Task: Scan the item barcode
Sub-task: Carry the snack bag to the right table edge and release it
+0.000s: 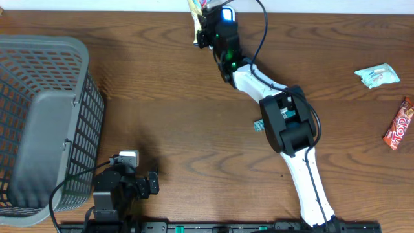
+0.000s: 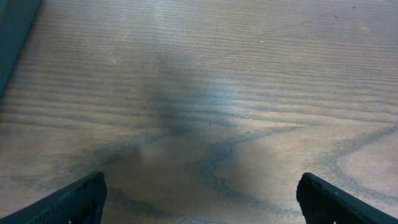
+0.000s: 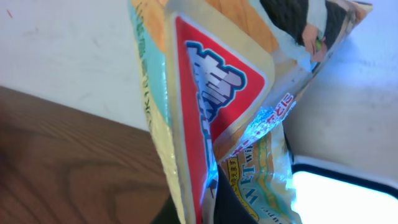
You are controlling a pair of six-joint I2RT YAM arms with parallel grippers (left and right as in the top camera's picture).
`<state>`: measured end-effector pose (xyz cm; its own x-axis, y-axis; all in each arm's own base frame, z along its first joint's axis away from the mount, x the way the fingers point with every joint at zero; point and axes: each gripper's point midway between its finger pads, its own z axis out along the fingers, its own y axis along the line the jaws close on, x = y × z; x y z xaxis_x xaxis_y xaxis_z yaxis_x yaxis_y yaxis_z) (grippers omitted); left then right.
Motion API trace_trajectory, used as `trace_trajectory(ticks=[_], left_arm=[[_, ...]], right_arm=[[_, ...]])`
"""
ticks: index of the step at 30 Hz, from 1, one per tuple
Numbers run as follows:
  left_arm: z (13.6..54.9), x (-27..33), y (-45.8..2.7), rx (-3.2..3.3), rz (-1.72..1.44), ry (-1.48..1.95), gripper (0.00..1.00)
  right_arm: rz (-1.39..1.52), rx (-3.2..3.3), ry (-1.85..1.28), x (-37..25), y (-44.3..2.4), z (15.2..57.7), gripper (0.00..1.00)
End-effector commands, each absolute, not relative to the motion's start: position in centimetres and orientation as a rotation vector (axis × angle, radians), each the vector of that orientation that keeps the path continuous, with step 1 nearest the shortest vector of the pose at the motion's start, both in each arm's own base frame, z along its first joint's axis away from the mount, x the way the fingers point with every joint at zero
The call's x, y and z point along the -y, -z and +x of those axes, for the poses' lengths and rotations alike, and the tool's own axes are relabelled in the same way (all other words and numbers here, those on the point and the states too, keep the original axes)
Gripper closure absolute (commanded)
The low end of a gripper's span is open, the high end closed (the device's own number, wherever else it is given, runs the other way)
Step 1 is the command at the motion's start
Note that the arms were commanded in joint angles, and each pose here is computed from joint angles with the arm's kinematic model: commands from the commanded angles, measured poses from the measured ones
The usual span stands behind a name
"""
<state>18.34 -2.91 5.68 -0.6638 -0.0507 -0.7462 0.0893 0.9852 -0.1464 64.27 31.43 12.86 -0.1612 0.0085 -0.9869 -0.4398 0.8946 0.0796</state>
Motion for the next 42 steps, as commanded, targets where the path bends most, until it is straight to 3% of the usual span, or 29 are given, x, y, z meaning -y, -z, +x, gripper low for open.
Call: trace_trajectory(ticks=[1, 8, 15, 20, 24, 29, 31, 42], left_arm=[[18.1, 2.9, -5.3, -2.302, 0.038, 0.212, 0.02], [18.1, 2.9, -5.3, -2.302, 0.038, 0.212, 0.02], [18.1, 2.9, -5.3, -2.302, 0.038, 0.212, 0.02], [18.1, 2.9, -5.3, -2.302, 0.038, 0.212, 0.02], [18.1, 2.9, -5.3, -2.302, 0.038, 0.212, 0.02], [18.1, 2.9, -5.3, -2.302, 0.037, 0.212, 0.02], [18.1, 2.9, -5.3, -2.302, 0.038, 0.212, 0.02], [18.1, 2.9, -5.3, -2.302, 0.038, 0.212, 0.02]], right_arm=[[-0.349, -1.642, -0.293, -30.8, -14.6, 64.7, 0.99], [-0.296, -1.663, -0.217, -29.0, -16.3, 65.1, 0.99], [-0.346, -1.768, -0.152, -26.1, -25.5, 61.7, 0.99], [-0.277, -1.891, -0.012, -19.2, -31.4, 57.4, 0.99], [-0.148, -2.023, 0.197, -10.6, -32.9, 54.2, 0.99], [0.179, -2.274, 0.440, 1.5, -29.1, 49.6, 0.99], [0.469, -2.409, 0.514, 7.8, -24.9, 46.4, 0.99], [0.962, -2.442, 0.722, 21.9, -12.6, 39.4, 0.99]])
